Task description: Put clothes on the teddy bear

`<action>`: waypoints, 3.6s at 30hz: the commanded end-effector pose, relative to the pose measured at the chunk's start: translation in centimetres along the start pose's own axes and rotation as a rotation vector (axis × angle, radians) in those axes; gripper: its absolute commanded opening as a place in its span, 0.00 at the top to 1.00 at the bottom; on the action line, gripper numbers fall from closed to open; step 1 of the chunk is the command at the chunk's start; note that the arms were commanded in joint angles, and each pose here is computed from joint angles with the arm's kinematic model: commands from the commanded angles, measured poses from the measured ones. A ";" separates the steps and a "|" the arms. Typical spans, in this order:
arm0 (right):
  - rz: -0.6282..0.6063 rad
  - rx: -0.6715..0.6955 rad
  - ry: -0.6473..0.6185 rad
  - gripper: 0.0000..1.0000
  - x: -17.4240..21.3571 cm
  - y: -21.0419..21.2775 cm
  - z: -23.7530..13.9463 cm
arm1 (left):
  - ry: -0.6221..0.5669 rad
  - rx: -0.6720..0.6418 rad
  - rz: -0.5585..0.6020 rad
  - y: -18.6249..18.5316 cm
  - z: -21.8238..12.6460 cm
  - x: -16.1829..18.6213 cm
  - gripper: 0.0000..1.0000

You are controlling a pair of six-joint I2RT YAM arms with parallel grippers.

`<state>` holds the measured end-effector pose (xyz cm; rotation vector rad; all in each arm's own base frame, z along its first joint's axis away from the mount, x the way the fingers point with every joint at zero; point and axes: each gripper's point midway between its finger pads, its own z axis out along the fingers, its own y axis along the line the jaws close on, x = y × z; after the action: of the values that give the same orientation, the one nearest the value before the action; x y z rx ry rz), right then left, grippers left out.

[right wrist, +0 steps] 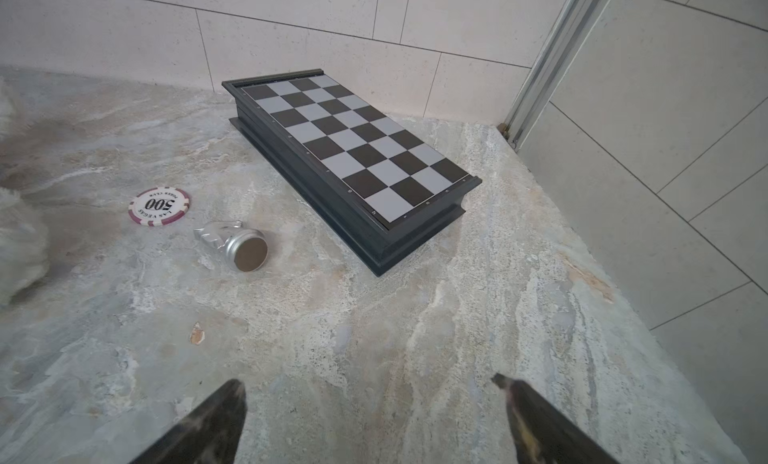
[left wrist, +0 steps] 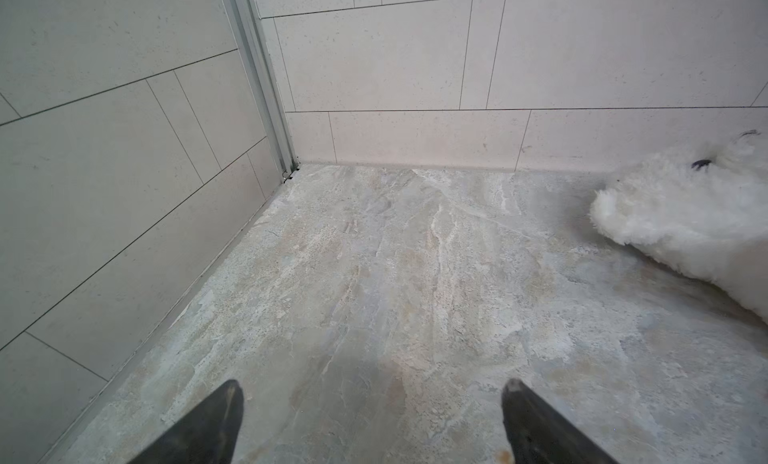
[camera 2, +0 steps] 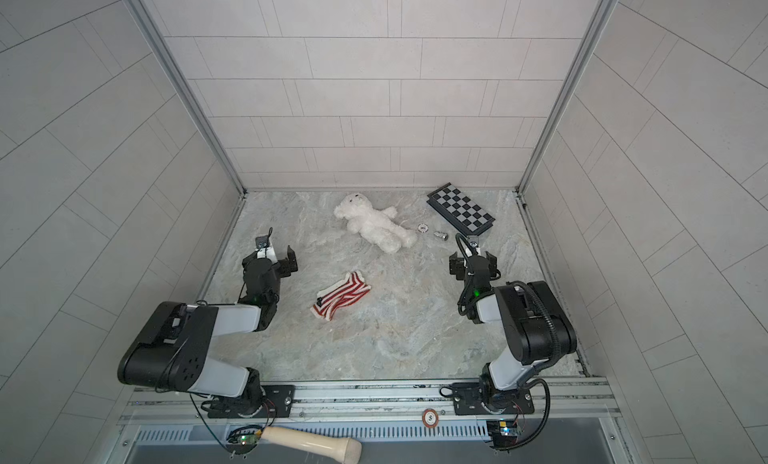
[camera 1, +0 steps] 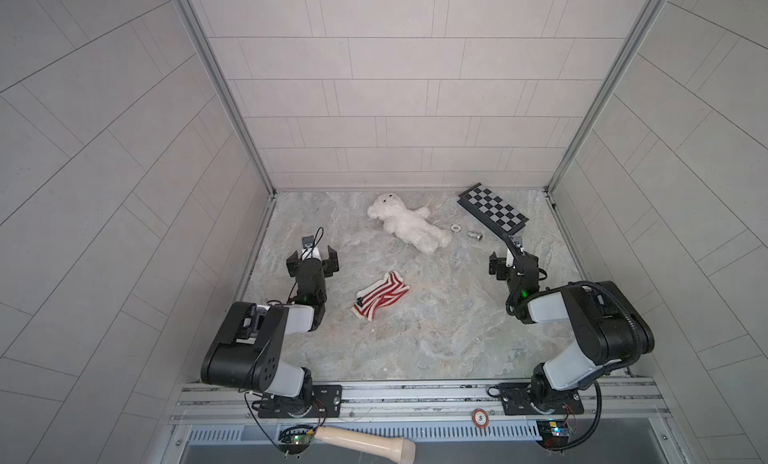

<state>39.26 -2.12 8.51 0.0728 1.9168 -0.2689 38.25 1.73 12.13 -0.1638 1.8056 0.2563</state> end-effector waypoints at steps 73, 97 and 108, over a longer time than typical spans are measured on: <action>-0.265 -0.651 0.521 0.00 -10.3 25.8 -1.5 | 0.126 0.667 -0.605 -10.2 -12.6 -9.0 0.00; -0.423 -0.578 0.621 0.88 -7.5 26.9 1.2 | 0.254 0.537 -0.556 -9.2 -11.6 -5.2 0.00; -0.376 -0.485 0.649 1.00 -3.4 18.6 -9.1 | 0.285 0.483 -0.480 -8.6 -10.9 -3.5 0.00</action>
<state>37.00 19.52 12.56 -0.6784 2.5639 0.0004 30.95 -9.77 17.47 -0.3155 1.9808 -0.6079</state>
